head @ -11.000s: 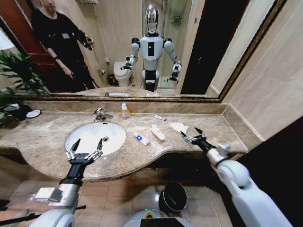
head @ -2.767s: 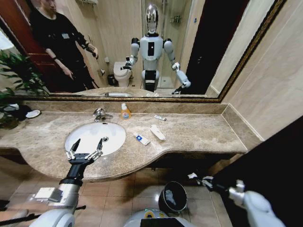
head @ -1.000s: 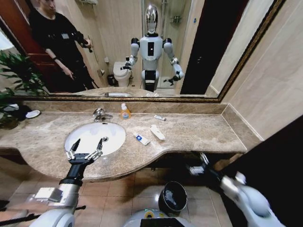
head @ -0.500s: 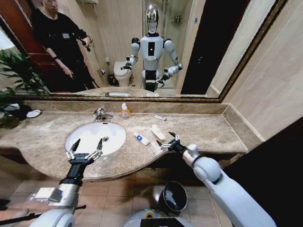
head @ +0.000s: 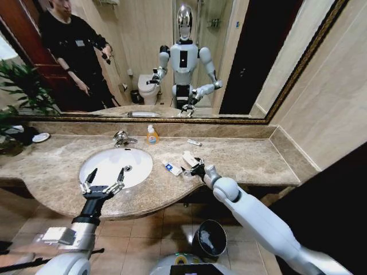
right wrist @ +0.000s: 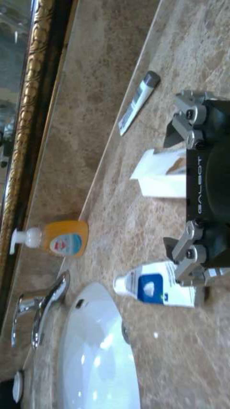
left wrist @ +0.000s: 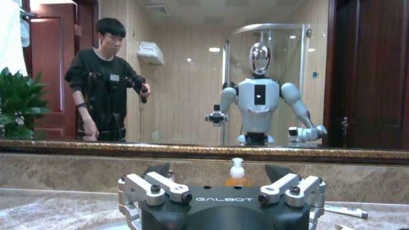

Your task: Pick up the trash from the sink and place it in the trash bin.

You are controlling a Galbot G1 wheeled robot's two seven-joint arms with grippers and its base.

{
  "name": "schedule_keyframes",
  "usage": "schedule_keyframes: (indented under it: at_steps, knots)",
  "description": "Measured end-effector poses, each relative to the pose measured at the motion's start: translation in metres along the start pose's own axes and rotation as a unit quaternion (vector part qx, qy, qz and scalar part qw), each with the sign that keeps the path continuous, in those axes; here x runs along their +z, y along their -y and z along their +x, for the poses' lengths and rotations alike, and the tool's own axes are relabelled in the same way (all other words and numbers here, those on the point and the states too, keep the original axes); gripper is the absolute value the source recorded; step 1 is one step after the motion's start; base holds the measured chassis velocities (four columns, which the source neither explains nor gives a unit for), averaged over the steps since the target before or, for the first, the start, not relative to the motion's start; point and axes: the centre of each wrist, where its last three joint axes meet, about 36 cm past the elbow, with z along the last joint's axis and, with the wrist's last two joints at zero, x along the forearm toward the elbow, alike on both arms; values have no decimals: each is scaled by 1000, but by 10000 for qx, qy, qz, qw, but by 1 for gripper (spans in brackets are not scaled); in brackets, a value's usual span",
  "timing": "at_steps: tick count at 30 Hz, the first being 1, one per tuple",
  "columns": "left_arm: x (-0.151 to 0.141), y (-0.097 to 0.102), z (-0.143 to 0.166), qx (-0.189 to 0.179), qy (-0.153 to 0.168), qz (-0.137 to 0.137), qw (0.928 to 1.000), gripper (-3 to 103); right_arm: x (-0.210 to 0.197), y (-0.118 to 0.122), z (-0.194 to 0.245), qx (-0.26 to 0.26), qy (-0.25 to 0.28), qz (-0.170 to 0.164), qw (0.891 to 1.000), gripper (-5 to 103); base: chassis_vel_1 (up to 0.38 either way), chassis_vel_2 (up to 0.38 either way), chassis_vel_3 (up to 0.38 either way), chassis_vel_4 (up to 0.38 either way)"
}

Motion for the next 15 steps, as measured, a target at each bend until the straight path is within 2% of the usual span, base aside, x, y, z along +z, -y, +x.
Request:
schedule_keyframes:
  at_steps: [1,2,4,8,12,13,15]
  knots:
    - [0,0,0,0,0,0,10000,100,0,0,0,0,0,0,10000,95,0,0,0,0]
    - [0,0,0,0,0,0,10000,100,1,4,0,18,-46,-2,10000,88,0,0,0,0]
    - [0,0,0,0,0,0,10000,100,3,6,0,31,-77,4,10000,88,0,0,0,0]
    - [0,0,0,0,0,0,10000,100,8,13,0,28,-177,10,9998,71,0,0,0,0]
    - [0,0,0,0,0,0,10000,100,10,16,-1,19,-221,17,9998,68,0,0,0,0]
    - [0,0,0,0,0,0,10000,100,10,17,-1,17,-227,25,9997,60,0,0,0,0]
    - [0,0,0,0,0,0,10000,100,10,17,-1,21,-227,34,9997,56,0,0,0,0]
